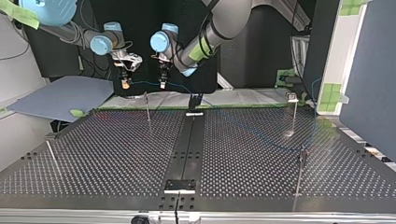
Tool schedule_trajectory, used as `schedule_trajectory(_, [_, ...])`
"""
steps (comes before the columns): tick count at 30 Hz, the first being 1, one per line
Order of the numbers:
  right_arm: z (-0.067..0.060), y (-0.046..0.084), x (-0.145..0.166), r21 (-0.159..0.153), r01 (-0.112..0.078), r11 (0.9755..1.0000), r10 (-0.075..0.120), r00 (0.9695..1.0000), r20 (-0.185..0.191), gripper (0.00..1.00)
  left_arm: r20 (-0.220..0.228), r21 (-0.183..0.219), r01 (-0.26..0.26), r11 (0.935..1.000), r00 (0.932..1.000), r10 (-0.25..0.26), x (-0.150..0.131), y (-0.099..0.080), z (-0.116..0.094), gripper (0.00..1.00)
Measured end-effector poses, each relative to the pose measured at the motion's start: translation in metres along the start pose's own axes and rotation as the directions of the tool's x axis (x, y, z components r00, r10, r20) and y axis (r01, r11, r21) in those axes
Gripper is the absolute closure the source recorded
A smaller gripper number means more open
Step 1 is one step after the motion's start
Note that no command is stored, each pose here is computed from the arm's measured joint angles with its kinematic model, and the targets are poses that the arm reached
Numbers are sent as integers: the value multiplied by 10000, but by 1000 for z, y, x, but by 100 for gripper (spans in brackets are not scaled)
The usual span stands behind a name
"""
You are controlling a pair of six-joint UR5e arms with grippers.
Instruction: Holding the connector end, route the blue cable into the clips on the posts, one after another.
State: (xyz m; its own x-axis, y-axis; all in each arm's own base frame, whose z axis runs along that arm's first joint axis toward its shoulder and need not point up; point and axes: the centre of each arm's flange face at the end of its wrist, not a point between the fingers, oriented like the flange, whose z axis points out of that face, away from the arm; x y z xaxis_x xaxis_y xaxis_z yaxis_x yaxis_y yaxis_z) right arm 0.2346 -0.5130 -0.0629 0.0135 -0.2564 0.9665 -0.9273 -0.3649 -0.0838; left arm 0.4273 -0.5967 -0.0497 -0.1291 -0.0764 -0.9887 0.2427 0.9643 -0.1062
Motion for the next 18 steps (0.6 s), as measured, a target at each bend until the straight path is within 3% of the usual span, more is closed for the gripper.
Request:
schedule_trajectory(4, [4, 10, 4, -109, -76, 9999, 75, 9999, -85, 100, 107, -199, -115, 9997, 9999, 117, -1, -1, -1, 98])
schedule_trajectory(9, [7, 21, 7, -189, -109, 9998, 106, 9998, -163, 100, 199, -149, -100, 9998, 9997, 103, -3, -6, -1, 98])
schedule_trajectory(18, [10, 18, 9, 436, 89, 9990, -82, 9998, -162, 100, 567, -110, 99, 9999, 9983, -93, -15, -15, 10, 98])
